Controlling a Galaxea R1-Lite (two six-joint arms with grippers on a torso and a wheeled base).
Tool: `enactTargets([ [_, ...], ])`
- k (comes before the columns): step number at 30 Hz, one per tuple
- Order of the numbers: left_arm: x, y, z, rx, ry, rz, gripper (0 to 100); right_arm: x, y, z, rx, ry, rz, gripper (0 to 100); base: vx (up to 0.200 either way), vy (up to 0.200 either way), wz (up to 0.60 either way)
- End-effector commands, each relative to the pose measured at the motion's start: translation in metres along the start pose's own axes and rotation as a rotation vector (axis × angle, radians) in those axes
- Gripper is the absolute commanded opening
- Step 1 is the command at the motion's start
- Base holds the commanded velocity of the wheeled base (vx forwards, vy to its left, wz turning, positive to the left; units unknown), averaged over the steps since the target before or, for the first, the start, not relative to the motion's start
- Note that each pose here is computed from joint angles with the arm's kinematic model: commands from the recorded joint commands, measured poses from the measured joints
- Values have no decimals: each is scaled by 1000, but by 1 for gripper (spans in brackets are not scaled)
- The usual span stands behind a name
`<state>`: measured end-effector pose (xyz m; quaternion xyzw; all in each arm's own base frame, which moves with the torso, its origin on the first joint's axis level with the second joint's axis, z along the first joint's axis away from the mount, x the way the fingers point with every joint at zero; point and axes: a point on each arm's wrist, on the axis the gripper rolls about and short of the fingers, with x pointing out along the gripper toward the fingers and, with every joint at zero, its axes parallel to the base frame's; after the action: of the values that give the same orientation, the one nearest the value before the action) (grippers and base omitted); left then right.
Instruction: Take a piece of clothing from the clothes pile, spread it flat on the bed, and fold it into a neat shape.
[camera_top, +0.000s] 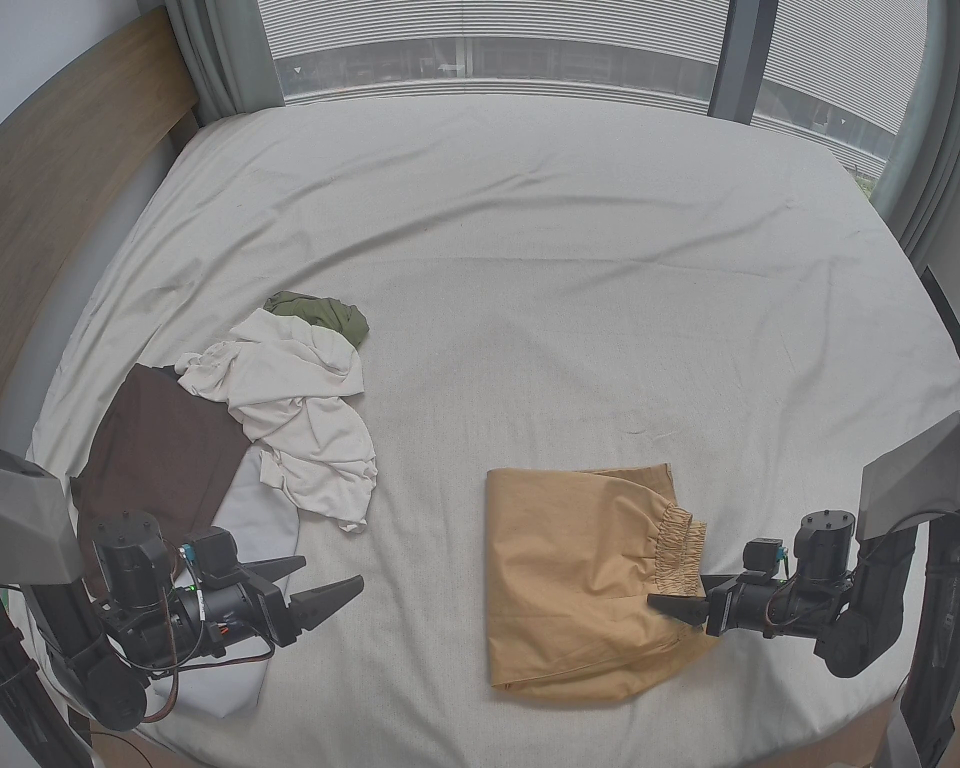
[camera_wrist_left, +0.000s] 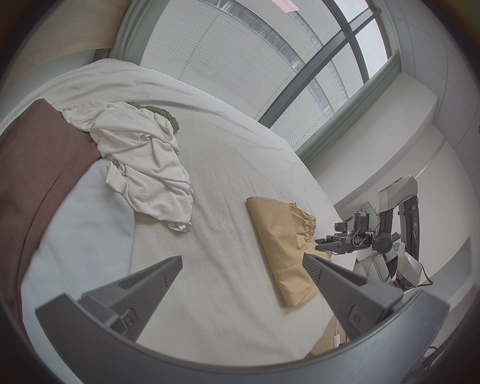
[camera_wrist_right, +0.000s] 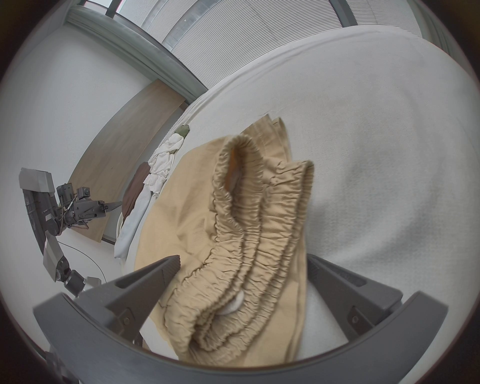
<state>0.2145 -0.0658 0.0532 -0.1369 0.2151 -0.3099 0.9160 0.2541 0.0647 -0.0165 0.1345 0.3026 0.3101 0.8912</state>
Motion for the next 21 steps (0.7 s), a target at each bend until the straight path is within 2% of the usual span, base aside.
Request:
enactTargets([
  [1,1,-1,-1,-1,6,-6,100,11,3,-5,-3,24,24,100,0,0,0],
  [9,2,-1,-2,-3,11,-6,100,15,7,0,-5,9,52,100,0,0,0],
  [13,2,-2,-2,-2,13,-11,100,15,14,3,22,6,85,100,0,0,0],
  [17,3,-2,-3,0,14,-13,100,13,28,7,66,16,159,100,0,0,0],
  [21,2,-3,-2,-1,13,-13,100,14,30,5,83,26,166,100,0,0,0],
])
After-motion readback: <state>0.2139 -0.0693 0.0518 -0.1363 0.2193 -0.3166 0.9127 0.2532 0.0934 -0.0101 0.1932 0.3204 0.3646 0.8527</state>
